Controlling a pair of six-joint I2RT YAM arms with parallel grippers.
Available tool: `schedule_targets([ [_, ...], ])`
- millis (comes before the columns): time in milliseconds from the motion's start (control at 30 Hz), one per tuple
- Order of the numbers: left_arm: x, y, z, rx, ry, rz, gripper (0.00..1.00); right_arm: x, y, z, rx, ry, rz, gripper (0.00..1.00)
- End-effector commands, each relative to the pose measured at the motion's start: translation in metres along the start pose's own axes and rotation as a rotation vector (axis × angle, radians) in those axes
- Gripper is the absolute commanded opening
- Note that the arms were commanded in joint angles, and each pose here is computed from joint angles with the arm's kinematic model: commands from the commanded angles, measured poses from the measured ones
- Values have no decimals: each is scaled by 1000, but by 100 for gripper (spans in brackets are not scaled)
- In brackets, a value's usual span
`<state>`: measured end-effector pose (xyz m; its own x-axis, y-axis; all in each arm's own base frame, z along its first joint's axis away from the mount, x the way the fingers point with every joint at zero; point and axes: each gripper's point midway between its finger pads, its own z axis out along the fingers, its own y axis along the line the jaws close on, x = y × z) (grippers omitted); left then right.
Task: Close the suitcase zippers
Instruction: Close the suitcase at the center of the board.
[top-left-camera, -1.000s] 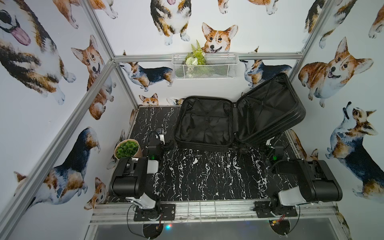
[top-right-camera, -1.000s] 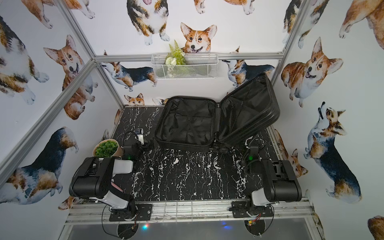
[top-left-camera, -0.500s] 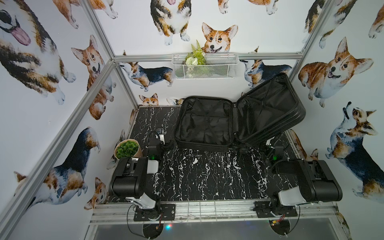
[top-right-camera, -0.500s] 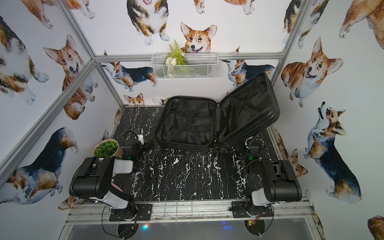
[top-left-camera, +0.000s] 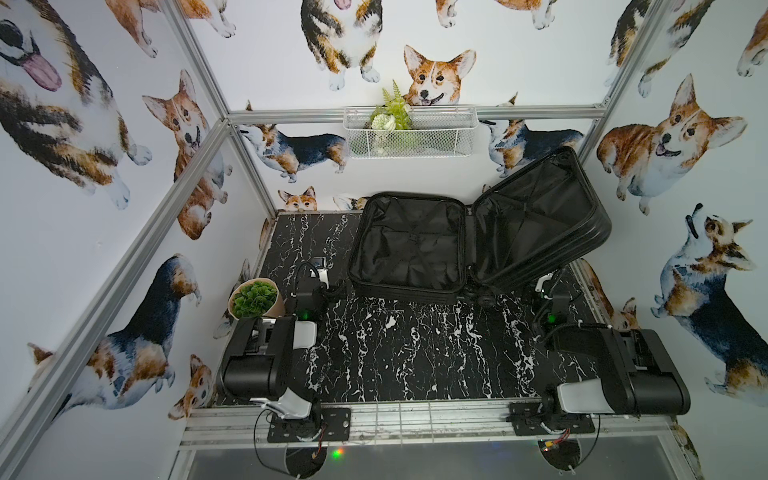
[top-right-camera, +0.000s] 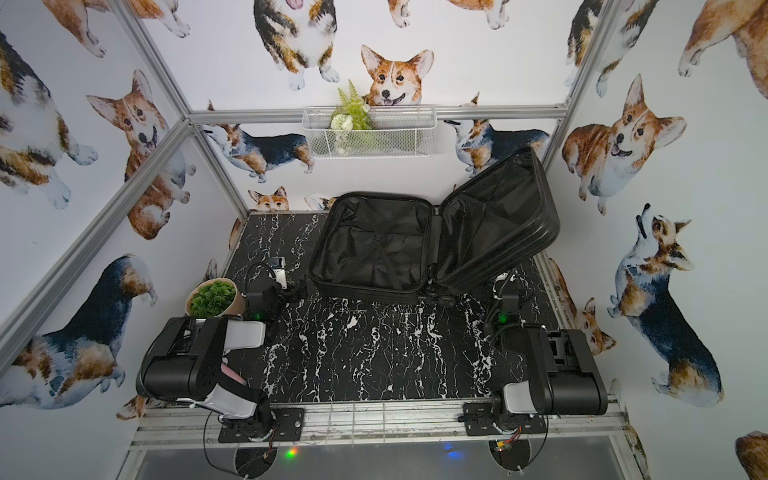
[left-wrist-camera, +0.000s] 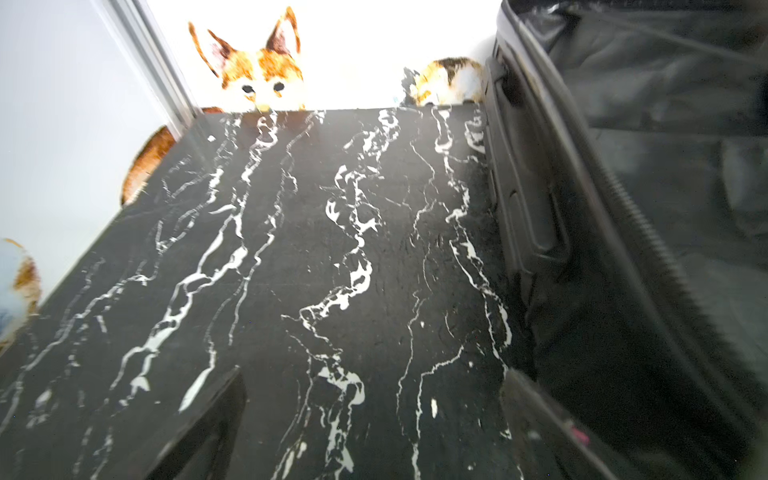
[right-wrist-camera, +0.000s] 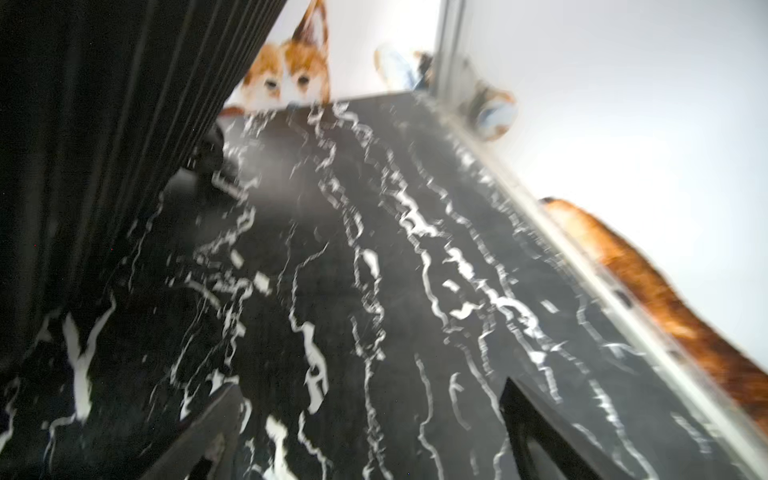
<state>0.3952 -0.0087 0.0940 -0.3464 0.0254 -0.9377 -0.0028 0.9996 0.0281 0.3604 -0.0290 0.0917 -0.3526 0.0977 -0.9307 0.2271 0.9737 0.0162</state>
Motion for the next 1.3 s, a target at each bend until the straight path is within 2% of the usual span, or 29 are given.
schedule_targets([
  [0, -13, 11, -7, -60, -23, -18, 100, -26, -17, -12, 108, -70, 43, 100],
  [200, -33, 10, -10, -57, 19, -11, 100, -52, -39, -38, 217, -103, 86, 100],
  [267, -45, 9, -10, -52, 46, -44, 100, -53, -51, -47, 275, -102, 90, 100],
  [367, -65, -5, -2, 22, 103, -95, 100, -53, -61, -56, 326, -111, 94, 100],
  [467, -81, -22, 10, 111, 171, -144, 91, -52, -64, -58, 343, -107, 91, 100],
  [500, -95, -29, 16, 150, 167, -157, 88, -52, -64, -59, 346, -107, 91, 100],
  [600, -105, -49, 30, 262, 194, -180, 80, -54, -65, -59, 349, -110, 92, 100],
  [733, -109, -69, 49, 363, 245, -205, 75, -55, -62, -57, 336, -100, 90, 100],
  [833, -93, -83, 69, 421, 347, -227, 66, -56, -61, -56, 335, -94, 89, 100],
  [1033, -74, -87, 87, 403, 442, -237, 53, -57, -61, -55, 333, -82, 85, 100],
  [1167, -65, -91, 91, 414, 482, -235, 36, -57, -60, -54, 328, -78, 86, 100],
  [1267, -56, -90, 95, 400, 519, -229, 35, -56, -60, -54, 332, -71, 83, 100],
])
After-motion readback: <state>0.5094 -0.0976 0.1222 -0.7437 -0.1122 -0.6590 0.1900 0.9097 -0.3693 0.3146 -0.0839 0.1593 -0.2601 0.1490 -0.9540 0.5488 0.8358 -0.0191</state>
